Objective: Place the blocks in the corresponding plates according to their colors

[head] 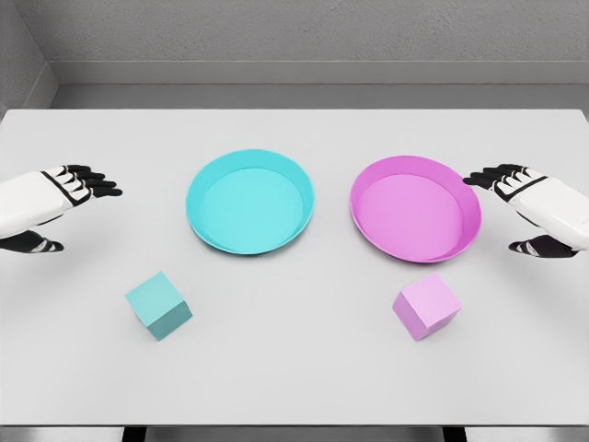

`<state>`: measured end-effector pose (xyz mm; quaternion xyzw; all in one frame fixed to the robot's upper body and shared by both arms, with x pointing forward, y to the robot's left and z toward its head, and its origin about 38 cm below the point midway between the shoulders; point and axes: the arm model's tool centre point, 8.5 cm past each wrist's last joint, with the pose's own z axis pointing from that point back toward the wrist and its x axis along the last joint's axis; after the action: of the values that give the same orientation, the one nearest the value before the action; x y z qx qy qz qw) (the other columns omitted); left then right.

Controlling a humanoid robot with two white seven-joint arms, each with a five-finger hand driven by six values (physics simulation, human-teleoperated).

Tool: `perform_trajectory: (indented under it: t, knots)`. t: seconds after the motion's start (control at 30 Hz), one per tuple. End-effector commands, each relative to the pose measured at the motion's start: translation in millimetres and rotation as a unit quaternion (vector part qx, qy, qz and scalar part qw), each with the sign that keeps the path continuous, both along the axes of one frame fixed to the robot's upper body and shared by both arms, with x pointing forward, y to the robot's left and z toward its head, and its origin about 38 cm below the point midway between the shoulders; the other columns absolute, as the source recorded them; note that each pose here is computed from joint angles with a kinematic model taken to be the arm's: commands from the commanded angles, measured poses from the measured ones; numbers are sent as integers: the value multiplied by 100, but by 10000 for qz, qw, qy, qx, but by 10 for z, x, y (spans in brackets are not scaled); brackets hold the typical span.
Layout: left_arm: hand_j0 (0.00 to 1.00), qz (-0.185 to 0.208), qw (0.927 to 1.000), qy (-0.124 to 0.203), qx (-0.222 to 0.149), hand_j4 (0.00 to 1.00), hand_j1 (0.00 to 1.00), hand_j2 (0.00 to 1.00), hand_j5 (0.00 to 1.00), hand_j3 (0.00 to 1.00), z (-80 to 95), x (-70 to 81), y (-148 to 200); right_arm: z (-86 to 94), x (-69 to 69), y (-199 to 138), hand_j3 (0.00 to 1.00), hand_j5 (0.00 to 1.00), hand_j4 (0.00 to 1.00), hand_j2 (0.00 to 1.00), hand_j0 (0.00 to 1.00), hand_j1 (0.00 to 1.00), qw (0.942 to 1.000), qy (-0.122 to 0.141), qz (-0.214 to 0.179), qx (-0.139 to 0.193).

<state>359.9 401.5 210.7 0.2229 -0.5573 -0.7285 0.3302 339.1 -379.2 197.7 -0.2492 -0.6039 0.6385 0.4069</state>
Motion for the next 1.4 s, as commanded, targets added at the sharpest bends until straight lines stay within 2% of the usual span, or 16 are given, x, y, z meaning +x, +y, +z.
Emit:
perform_trajectory:
  t: [0.0, 0.1, 0.13, 0.17, 0.23, 0.3, 0.37, 0.4, 0.47, 0.53, 0.63, 0.77, 0.93, 1.03, 1.2, 1.37]
  knots:
    - [100, -10, 10000, -1, -29, 100, 100, 100, 100, 100, 9, -2, -10, 5, 1, -3, 100, 100, 100, 100, 100, 100, 10000, 0, -5, 8]
    - [100, -46, 10000, 0, -27, 100, 100, 100, 100, 100, 11, -12, -31, 16, 6, -1, 100, 100, 100, 100, 100, 100, 10000, -15, 4, 10]
    - [100, -84, 10000, 1, -32, 100, 100, 100, 100, 100, 11, -21, -55, 56, 17, 23, 100, 100, 100, 100, 100, 100, 9999, -31, 133, 2]
    - [100, -140, 9999, -15, -35, 100, 100, 100, 100, 100, 20, -32, -91, 80, 27, 57, 100, 100, 100, 100, 100, 100, 9993, 103, 325, -136]
    - [100, -297, 9995, 54, -8, 100, 100, 100, 100, 100, -32, -85, -184, 89, 37, 144, 100, 100, 100, 100, 100, 100, 9952, 441, 752, -435]
    - [100, -398, 9991, 121, 29, 100, 100, 100, 100, 100, -59, -118, -244, 107, 1, 189, 100, 100, 100, 100, 100, 100, 9928, 408, 1049, -403]
    - [100, -598, 9971, 420, 221, 100, 100, 100, 100, 100, -161, -215, -349, 109, -26, 214, 100, 100, 100, 100, 100, 100, 9909, 408, 1225, -392]
    - [100, -609, 9968, 456, 245, 100, 100, 100, 100, 100, -173, -221, -355, 110, -58, 241, 100, 100, 100, 100, 100, 100, 9881, 416, 1426, -389]
    - [100, -712, 9955, 393, 477, 100, 100, 100, 100, 100, -180, -239, -395, 159, -64, 269, 100, 100, 100, 100, 100, 100, 9835, 432, 1677, -516]
    - [100, -804, 9938, 475, 598, 100, 100, 100, 100, 100, -215, -278, -438, 181, -63, 285, 100, 100, 100, 100, 100, 100, 9793, 525, 1826, -706]
    - [100, -871, 9931, 518, 596, 100, 100, 100, 100, 100, -234, -315, -477, 157, -63, 274, 100, 100, 100, 100, 100, 100, 9741, 761, 1881, -996]
    - [100, -935, 9930, 479, 540, 100, 100, 100, 100, 100, -220, -332, -524, 152, -59, 266, 100, 100, 100, 100, 100, 100, 9708, 880, 1909, -1160]
    - [100, -1009, 9923, 536, 474, 100, 100, 100, 100, 100, -277, -358, -589, 171, -29, 299, 100, 100, 100, 100, 100, 100, 9699, 865, 1947, -1182]
    - [100, -1051, 9920, 567, 401, 100, 100, 100, 100, 100, -316, -370, -635, 83, 9, 505, 100, 100, 100, 100, 100, 100, 9618, 990, 2240, -1222]
    - [100, -1113, 9915, 613, 288, 100, 100, 100, 100, 100, -381, -387, -715, -45, -33, 541, 100, 100, 100, 100, 100, 100, 9490, 1372, 2395, -1523]
    - [100, -1169, 9906, 674, 233, 100, 100, 100, 100, 100, -431, -413, -764, -11, -3, 572, 100, 100, 100, 100, 100, 100, 9496, 1304, 2416, -1514]
